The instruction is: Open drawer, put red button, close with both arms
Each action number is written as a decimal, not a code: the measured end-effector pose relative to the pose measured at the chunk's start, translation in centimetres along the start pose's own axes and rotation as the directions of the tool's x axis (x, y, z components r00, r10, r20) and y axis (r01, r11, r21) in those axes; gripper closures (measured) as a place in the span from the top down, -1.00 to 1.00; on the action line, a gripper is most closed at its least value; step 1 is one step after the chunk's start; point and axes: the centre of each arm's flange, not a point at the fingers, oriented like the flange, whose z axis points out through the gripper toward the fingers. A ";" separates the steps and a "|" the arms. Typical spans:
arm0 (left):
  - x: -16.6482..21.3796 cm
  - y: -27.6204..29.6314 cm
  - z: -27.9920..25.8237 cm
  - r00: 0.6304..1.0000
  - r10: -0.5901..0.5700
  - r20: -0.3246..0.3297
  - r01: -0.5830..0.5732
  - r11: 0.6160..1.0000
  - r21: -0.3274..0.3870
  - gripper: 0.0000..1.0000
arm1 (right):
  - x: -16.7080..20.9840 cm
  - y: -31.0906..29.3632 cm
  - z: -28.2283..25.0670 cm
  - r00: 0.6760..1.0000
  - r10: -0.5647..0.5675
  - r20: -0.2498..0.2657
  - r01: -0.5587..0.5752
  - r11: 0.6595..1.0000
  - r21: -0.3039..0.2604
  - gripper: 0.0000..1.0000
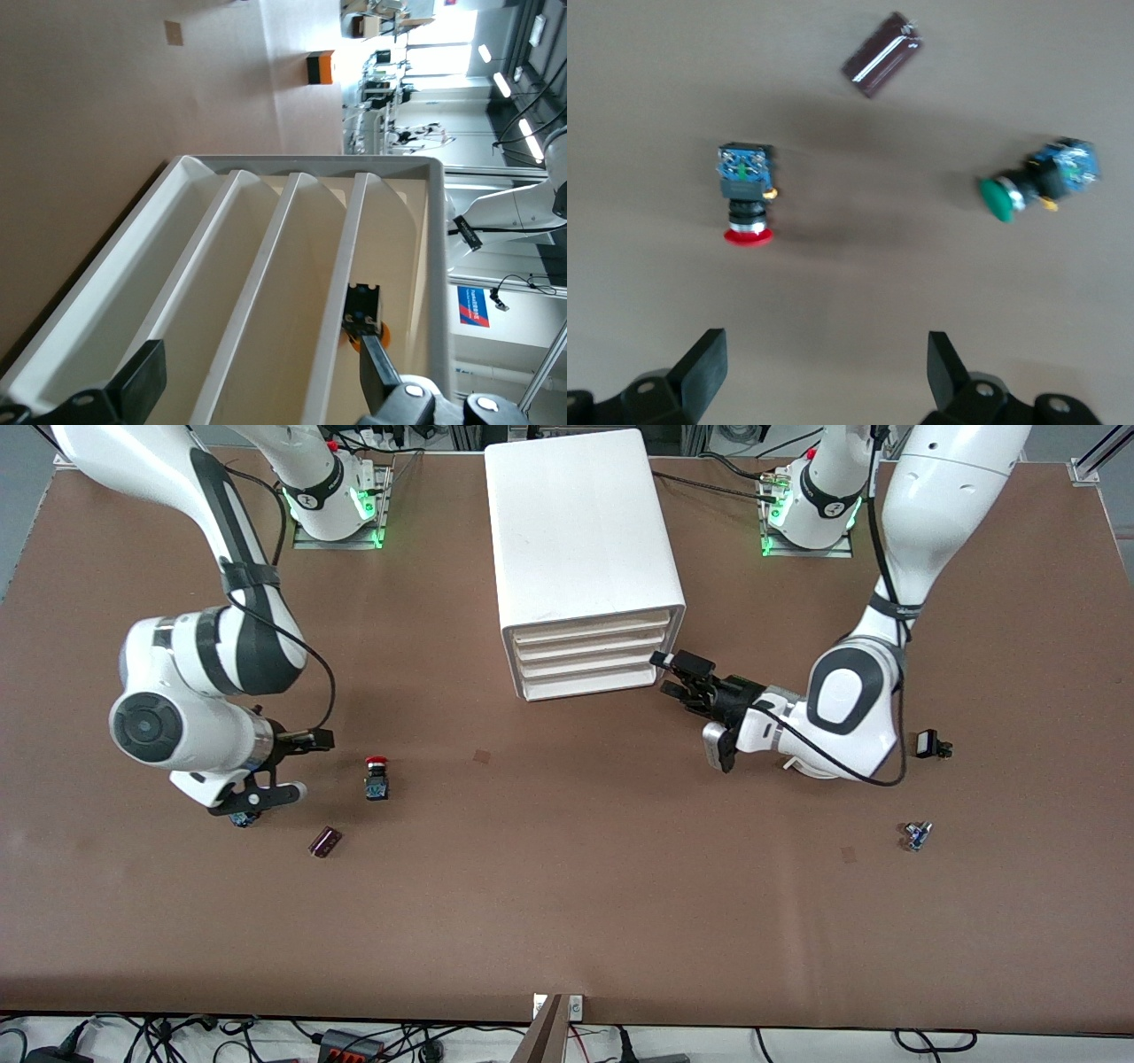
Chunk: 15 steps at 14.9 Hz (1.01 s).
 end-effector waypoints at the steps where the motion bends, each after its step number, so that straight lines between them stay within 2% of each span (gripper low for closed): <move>1: -0.6 -0.7 1.6 1.000 0.005 -0.010 -0.005 1.000 -0.012 0.76 | 0.4 -0.9 1.0 1.000 -0.007 0.004 0.007 1.000 0.008 1.00; 3: -1.6 -1.7 3.9 1.000 0.024 -0.015 -0.024 1.000 -0.011 0.68 | 1.4 -2.7 3.2 1.000 -0.028 -0.002 0.028 1.000 0.010 1.00; 5: -2.5 -2.6 4.4 0.999 0.050 -0.011 -0.050 0.999 -0.013 0.49 | 2.4 -3.5 4.9 0.999 -0.033 -0.033 0.034 0.999 0.011 1.00; 6: -2.8 -2.9 4.4 0.999 0.053 -0.012 -0.053 0.998 -0.015 0.49 | 2.8 -3.6 5.6 0.998 -0.031 -0.045 0.032 0.999 0.013 1.00; 7: -3.0 -3.1 4.5 0.998 0.057 -0.010 -0.057 0.998 -0.017 0.40 | 3.1 -3.6 6.1 0.998 -0.031 -0.050 0.032 0.999 0.013 1.00; 8: -3.1 -3.0 4.9 0.998 0.060 -0.004 -0.060 0.998 -0.023 0.10 | 3.3 -3.9 6.8 0.998 -0.034 -0.049 0.035 0.999 0.011 1.00; 10: -3.5 -2.9 6.1 0.998 0.065 0.006 -0.065 0.997 -0.040 0.00 | 3.5 -5.0 7.9 0.998 -0.050 -0.042 0.050 0.999 0.006 1.00; 14: -3.8 -3.2 6.5 0.995 0.100 0.007 -0.099 0.994 -0.048 -0.71 | 4.0 -6.0 10.0 0.997 -0.064 -0.043 0.064 0.998 0.000 1.00; 15: -3.8 -3.3 6.5 0.994 0.105 0.006 -0.104 0.993 -0.049 -0.70 | 4.2 -6.0 10.6 0.997 -0.065 -0.046 0.065 0.998 -0.002 1.00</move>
